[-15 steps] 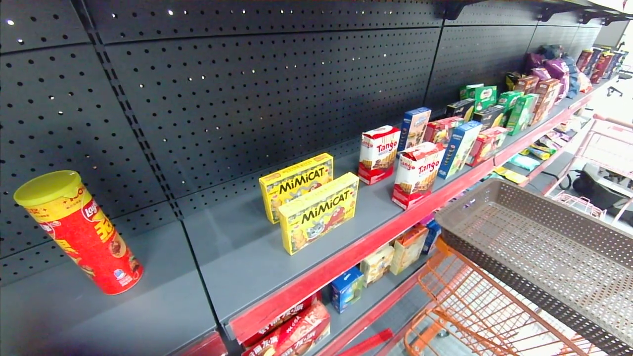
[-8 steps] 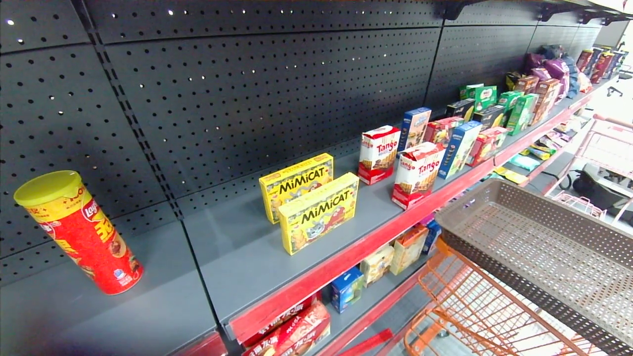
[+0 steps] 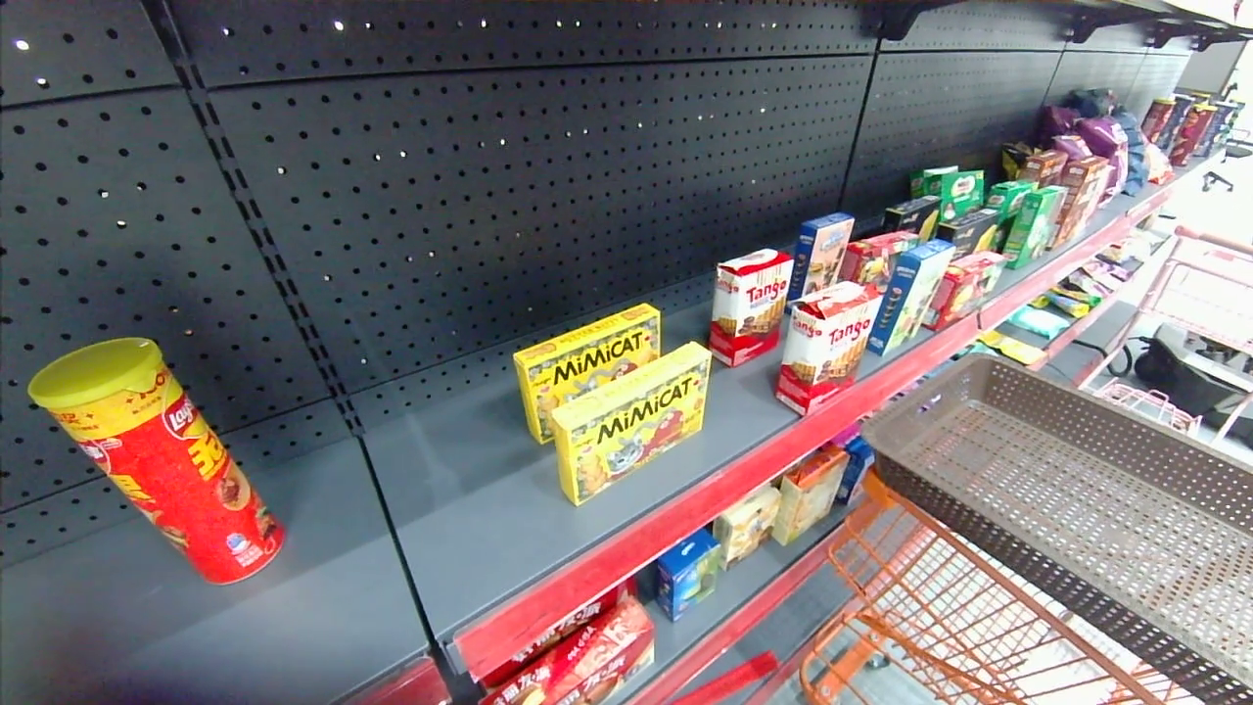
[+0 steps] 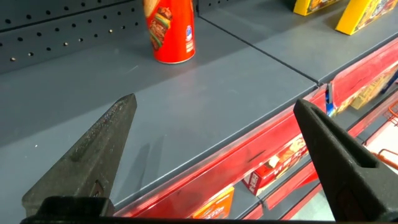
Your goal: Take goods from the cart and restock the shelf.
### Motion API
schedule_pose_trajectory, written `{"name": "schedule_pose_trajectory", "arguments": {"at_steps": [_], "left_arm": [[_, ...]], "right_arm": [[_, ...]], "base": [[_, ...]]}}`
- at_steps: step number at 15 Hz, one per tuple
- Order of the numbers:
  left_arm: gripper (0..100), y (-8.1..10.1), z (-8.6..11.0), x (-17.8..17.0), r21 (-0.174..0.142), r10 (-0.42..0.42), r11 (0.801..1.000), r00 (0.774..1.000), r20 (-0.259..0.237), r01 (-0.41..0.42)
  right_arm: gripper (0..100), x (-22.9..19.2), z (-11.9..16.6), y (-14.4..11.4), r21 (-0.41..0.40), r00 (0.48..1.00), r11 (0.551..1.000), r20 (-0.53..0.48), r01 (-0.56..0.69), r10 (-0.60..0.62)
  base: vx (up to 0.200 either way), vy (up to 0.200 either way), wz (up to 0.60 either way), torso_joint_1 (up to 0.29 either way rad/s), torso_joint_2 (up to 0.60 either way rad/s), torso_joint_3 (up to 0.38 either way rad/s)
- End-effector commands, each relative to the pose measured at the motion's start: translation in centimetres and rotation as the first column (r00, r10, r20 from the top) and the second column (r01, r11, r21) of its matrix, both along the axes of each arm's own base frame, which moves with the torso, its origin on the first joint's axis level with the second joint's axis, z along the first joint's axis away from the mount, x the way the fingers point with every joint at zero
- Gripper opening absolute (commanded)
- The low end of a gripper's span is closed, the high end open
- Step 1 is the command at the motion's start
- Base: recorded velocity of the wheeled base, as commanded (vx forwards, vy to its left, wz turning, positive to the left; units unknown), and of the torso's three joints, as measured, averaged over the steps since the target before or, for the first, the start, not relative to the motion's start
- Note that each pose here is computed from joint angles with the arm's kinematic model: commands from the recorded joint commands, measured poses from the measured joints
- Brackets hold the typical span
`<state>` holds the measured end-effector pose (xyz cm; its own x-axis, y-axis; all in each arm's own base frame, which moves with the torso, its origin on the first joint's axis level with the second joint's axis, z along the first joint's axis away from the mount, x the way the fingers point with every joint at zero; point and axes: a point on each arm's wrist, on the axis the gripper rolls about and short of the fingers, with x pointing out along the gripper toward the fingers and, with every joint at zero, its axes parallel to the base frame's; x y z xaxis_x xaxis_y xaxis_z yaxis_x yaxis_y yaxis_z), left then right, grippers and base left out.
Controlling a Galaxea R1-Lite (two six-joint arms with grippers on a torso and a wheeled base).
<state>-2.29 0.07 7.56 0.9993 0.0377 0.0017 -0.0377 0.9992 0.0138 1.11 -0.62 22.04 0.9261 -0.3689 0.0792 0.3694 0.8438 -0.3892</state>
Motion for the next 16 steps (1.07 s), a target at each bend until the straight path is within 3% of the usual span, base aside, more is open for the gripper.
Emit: {"name": "schedule_pose_trajectory", "arguments": {"at_steps": [1,10,16], "left_arm": [[100,0.0,0.0,0.0,0.002,0.002,1.0,1.0,-0.002,-0.002],[100,0.0,0.0,0.0,0.008,-0.001,1.0,1.0,-0.002,0.001],[100,0.0,0.0,0.0,0.003,-0.001,1.0,1.0,-0.002,0.001]], "right_arm": [[0,-0.4,-0.4,0.1,-0.006,1.0,1.0,0.007,-0.002,0.002],[0,-0.8,-1.7,0.2,-0.005,0.999,0.999,-0.004,-0.042,0.042],[0,-0.7,-2.5,0.2,0.0,0.999,0.999,-0.02,-0.044,0.044]], "base": [[0.0,0.0,0.6,-0.002,-0.01,-0.002],[0.0,0.0,0.6,0.004,0.0,0.004],[0.0,0.0,0.0,0.0,0.0,0.0]]}}
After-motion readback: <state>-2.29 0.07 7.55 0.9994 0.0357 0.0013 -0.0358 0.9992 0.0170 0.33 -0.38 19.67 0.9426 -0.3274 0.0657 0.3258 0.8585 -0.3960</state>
